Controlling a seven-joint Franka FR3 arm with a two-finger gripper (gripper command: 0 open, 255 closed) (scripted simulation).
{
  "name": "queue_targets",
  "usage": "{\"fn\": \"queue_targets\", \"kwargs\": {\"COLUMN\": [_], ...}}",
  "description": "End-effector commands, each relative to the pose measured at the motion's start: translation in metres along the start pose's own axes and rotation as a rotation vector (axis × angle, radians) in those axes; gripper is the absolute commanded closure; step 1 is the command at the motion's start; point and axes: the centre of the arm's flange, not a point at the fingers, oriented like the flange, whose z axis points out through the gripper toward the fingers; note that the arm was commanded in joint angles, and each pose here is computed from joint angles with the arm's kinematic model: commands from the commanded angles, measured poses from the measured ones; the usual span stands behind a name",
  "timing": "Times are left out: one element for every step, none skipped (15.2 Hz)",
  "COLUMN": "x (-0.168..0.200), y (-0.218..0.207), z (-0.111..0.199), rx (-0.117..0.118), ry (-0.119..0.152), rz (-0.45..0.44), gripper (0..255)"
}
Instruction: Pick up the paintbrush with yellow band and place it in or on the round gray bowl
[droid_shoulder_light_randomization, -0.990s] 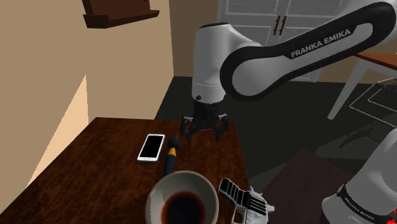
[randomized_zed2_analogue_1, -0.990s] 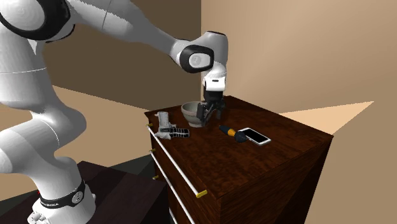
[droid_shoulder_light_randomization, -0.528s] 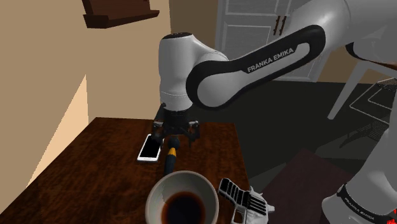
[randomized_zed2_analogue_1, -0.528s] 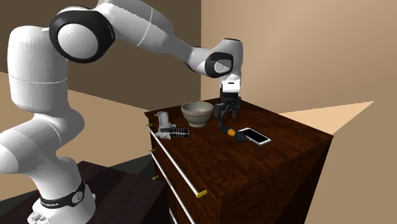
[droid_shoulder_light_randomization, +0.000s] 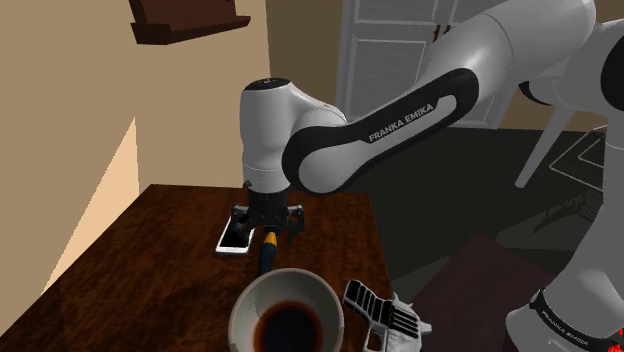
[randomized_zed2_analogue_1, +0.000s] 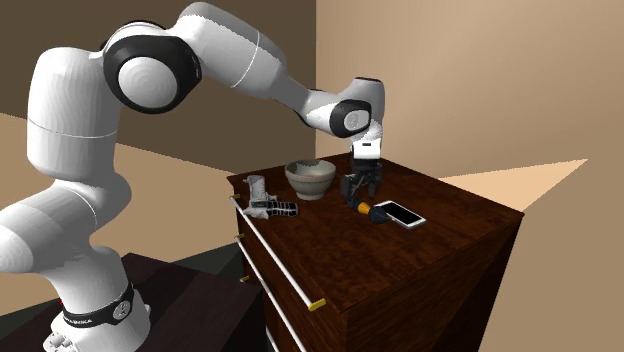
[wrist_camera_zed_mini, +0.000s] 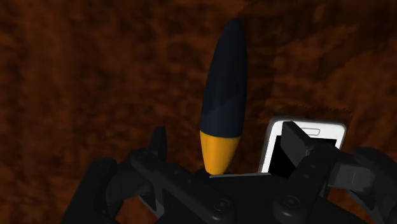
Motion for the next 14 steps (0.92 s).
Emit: {"fn": "queue_targets", "kwargs": {"x": [0.0002, 0.0002, 0.0002, 0.0002, 0.0002, 0.0002, 0.0002, 0.0002, 0.0002, 0.0002, 0.0002, 0.0002, 0.0001, 0.0002], "y": [-0.0005, -0.0004, -0.0005, -0.0005, -0.0005, -0.0005, -0.0005, -0.0004, -0.0004, -0.0004, -0.0004, -0.0004, -0.0004, -0.0004], "z": [0.0083, 0.0084, 0.0084, 0.0083, 0.0083, 0.0083, 0.0083, 0.0083, 0.0083, 0.0083, 0.0083, 0.0083, 0.0083, 0.0084], "rx": [0.0, 0.0, 0.0, 0.0, 0.0, 0.0, 0.0, 0.0, 0.0, 0.0, 0.0, 0.0, 0.0, 0.0], "ry": [0.0, 0.0, 0.0, 0.0, 0.0, 0.0, 0.0, 0.0, 0.0, 0.0, 0.0, 0.0, 0.0, 0.0], "rz": [0.0, 0.0, 0.0, 0.0, 0.0, 0.0, 0.0, 0.0, 0.0, 0.0, 0.0, 0.0, 0.0, 0.0], "gripper": [0, 0, 0, 0, 0, 0, 0, 0, 255, 255, 255, 255, 255, 255]}}
